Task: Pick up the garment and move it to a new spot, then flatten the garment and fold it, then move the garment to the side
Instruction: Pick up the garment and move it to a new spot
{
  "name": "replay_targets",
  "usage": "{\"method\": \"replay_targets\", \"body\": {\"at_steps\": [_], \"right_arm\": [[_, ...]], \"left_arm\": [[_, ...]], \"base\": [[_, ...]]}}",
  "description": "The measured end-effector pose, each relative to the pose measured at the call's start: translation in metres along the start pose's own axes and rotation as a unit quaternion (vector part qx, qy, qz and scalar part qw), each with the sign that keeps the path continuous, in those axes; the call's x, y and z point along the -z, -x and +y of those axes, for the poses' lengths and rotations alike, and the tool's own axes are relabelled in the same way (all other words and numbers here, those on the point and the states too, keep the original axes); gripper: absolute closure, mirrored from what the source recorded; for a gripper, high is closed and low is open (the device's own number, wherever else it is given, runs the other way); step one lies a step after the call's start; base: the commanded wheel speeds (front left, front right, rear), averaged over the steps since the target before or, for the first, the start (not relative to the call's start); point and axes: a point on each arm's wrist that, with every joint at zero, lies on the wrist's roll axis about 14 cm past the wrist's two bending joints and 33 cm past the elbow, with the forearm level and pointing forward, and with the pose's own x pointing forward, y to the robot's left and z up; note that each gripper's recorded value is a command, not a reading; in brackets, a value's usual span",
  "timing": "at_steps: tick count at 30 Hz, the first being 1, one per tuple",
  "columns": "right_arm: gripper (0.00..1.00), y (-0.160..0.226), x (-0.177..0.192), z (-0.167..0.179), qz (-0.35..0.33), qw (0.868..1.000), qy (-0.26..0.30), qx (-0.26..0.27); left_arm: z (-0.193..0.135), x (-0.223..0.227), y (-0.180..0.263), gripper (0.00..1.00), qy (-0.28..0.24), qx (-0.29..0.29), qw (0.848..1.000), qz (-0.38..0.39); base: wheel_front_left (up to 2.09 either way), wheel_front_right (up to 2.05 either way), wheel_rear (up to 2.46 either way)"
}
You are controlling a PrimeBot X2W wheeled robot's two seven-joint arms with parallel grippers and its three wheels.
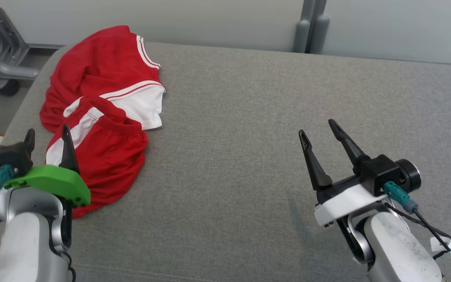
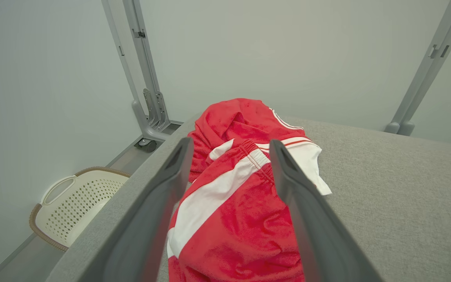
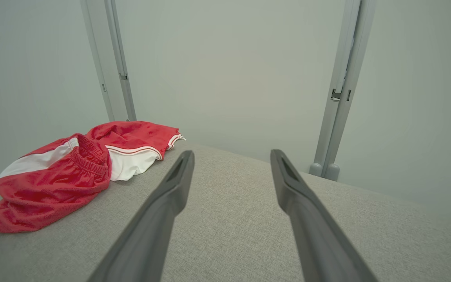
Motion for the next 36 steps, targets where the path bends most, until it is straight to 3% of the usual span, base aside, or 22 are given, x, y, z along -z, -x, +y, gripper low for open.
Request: {"method": "replay_targets", "body": {"at_steps": [17,26,36], "right_arm": [[0.0,-0.021,0.023,-0.062,0.013,0.999,0.026,0.032],[0.0,-0.016,0.046,-0.084,0.04,0.997,0.033,0.049],[0.0,-0.016,0.05,-0.082,0.045,0.997,0.031,0.047]], "left_arm": [[-0.051,0.056,-0.092,0.0,0.012,0.024,0.99,0.138],[-0.048,0.118,-0.092,0.0,-0.019,0.005,0.975,0.22],[-0.026,0.147,-0.079,0.0,-0.031,-0.028,0.963,0.267]], "base": [[0.0,0.0,0.0],[0.0,0.0,0.0],[0.0,0.0,0.0]]}}
